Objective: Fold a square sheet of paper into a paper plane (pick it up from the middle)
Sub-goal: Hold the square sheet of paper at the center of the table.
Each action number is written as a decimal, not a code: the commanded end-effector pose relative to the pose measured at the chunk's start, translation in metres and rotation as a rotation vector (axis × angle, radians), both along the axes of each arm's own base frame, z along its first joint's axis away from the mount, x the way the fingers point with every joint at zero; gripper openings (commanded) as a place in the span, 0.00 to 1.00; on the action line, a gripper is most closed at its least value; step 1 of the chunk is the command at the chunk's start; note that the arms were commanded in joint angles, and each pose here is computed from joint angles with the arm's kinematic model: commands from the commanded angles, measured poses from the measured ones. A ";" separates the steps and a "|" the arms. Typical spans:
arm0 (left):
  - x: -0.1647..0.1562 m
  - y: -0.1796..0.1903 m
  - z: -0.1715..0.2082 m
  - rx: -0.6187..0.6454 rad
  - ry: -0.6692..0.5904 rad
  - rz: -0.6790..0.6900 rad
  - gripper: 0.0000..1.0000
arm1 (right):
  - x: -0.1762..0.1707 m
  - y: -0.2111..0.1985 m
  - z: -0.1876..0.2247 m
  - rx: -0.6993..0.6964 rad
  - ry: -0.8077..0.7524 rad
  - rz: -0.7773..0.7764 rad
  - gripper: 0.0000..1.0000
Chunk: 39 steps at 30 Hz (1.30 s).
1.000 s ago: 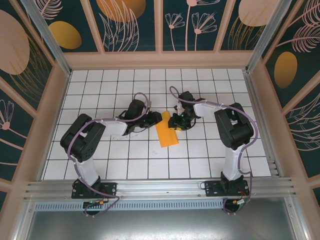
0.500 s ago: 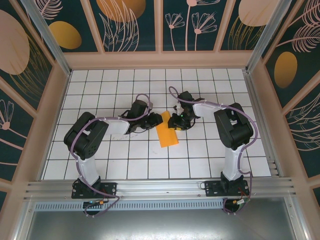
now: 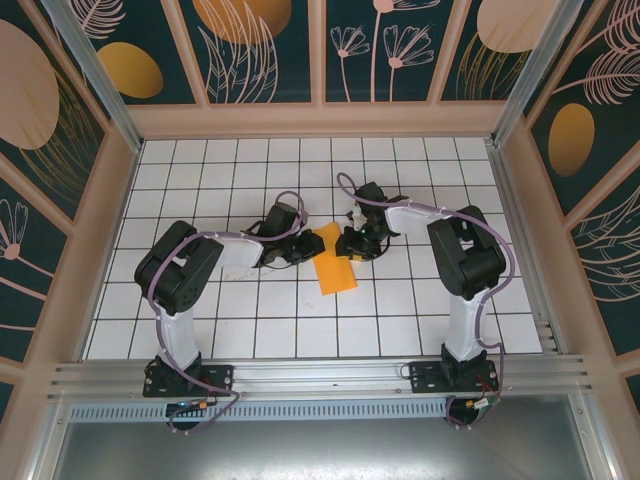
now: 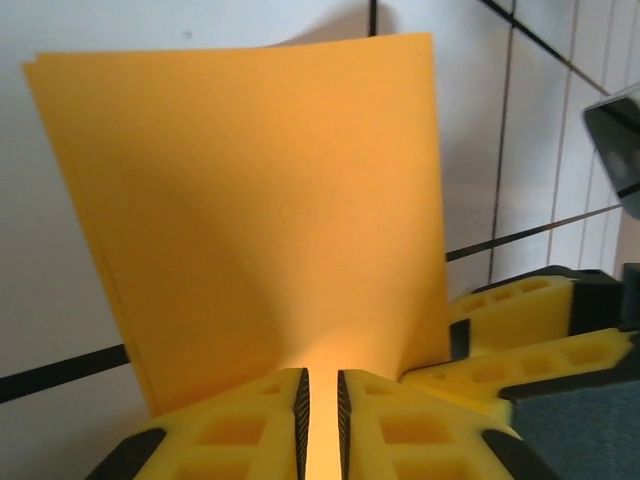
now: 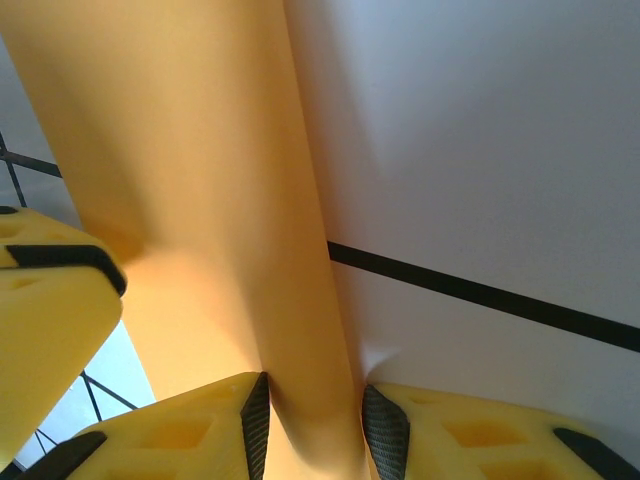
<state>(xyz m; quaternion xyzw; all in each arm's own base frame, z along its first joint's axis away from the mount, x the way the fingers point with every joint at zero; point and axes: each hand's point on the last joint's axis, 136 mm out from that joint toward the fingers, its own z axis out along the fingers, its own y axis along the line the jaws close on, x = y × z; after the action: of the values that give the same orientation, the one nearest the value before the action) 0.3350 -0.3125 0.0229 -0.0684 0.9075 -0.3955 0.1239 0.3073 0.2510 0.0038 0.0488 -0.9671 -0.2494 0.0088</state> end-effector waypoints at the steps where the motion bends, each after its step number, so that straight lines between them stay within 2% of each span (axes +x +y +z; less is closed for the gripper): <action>1: -0.006 0.006 -0.018 0.073 0.047 -0.005 0.17 | -0.034 -0.061 -0.115 -0.361 0.078 0.032 0.39; 6: -0.014 0.018 -0.036 0.141 0.088 0.016 0.10 | -0.032 -0.059 -0.110 -0.353 0.072 0.027 0.39; 11: -0.021 0.031 -0.051 0.218 0.118 0.020 0.00 | -0.019 -0.050 -0.087 -0.311 0.028 0.004 0.39; 17: -0.028 0.044 -0.066 0.290 0.146 0.026 0.00 | 0.017 -0.028 -0.011 -0.135 -0.114 -0.081 0.41; 21: -0.031 0.050 -0.074 0.323 0.157 0.028 0.00 | 0.042 -0.034 0.045 -0.064 -0.239 -0.171 0.50; 25: -0.034 0.053 -0.080 0.336 0.165 0.027 0.00 | 0.046 -0.021 0.083 0.048 -0.290 -0.155 0.52; 26: -0.035 0.053 -0.081 0.339 0.168 0.027 0.00 | 0.045 -0.014 0.088 0.085 -0.290 -0.142 0.49; 28: -0.035 0.055 -0.082 0.348 0.168 0.027 0.00 | 0.040 0.003 0.095 0.163 -0.281 -0.110 0.36; 29: -0.035 0.056 -0.082 0.352 0.170 0.030 0.00 | 0.040 0.009 0.095 0.182 -0.273 -0.104 0.33; 34: -0.039 0.058 -0.086 0.359 0.185 0.033 0.00 | 0.042 0.035 0.081 0.209 -0.217 -0.080 0.02; 39: -0.040 0.059 -0.088 0.360 0.192 0.037 0.00 | 0.042 0.046 0.065 0.214 -0.167 -0.076 0.00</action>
<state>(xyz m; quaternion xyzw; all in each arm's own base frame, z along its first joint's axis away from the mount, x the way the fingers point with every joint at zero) 0.3347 -0.3051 0.0111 -0.0619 0.9255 -0.3523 0.1242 0.3454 0.2846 0.0640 0.0321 -0.9407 -0.3251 -0.0916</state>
